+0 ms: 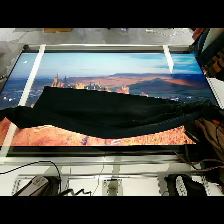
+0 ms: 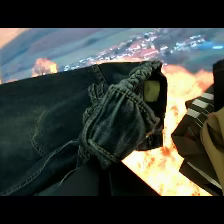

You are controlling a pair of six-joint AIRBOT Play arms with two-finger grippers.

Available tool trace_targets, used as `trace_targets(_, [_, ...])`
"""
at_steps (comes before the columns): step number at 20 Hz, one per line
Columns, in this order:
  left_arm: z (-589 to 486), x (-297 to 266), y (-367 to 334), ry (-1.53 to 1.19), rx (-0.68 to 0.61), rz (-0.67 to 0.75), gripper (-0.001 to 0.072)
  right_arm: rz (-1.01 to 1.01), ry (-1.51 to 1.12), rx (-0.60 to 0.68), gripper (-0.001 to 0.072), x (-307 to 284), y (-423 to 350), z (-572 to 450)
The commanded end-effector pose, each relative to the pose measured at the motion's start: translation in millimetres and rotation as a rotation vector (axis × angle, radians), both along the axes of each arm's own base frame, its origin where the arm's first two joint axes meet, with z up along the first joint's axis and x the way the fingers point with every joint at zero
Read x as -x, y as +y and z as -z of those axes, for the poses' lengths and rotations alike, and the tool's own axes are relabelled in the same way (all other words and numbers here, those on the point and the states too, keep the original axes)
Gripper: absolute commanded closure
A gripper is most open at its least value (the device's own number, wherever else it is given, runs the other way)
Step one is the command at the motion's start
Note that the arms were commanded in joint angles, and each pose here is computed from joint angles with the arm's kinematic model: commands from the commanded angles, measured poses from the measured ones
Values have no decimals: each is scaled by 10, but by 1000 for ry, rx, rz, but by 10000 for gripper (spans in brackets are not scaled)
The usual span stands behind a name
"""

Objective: Fold the clothes and pants, and hang the long-sleeved shirts on hangers.

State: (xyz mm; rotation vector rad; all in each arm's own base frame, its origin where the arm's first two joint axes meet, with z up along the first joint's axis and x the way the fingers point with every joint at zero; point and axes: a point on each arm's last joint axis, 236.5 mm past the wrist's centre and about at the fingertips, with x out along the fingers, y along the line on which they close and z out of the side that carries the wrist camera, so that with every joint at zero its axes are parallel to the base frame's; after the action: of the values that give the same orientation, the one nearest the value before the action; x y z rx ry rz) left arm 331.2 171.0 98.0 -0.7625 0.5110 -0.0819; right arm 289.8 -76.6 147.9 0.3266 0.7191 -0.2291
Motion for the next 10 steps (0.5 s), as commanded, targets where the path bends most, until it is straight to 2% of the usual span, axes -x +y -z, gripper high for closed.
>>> trace_targets(1, [89, -286, 92, 36, -35, -108, 684, 83, -75, -14, 681, -220, -185, -89])
trace_targets(5, [294, -749, 184, 104, -120, -313, 685, 197, -47, -127, 681, -803, -507, 458])
trace_targets(8, [476, -1110, -48, 121, -156, -270, 685, 269, -29, -316, 681, -1235, -534, 976])
trace_targets(10, [629, -1342, -110, 139, -132, -272, 684, 317, -48, -379, 681, -1481, -625, 1160])
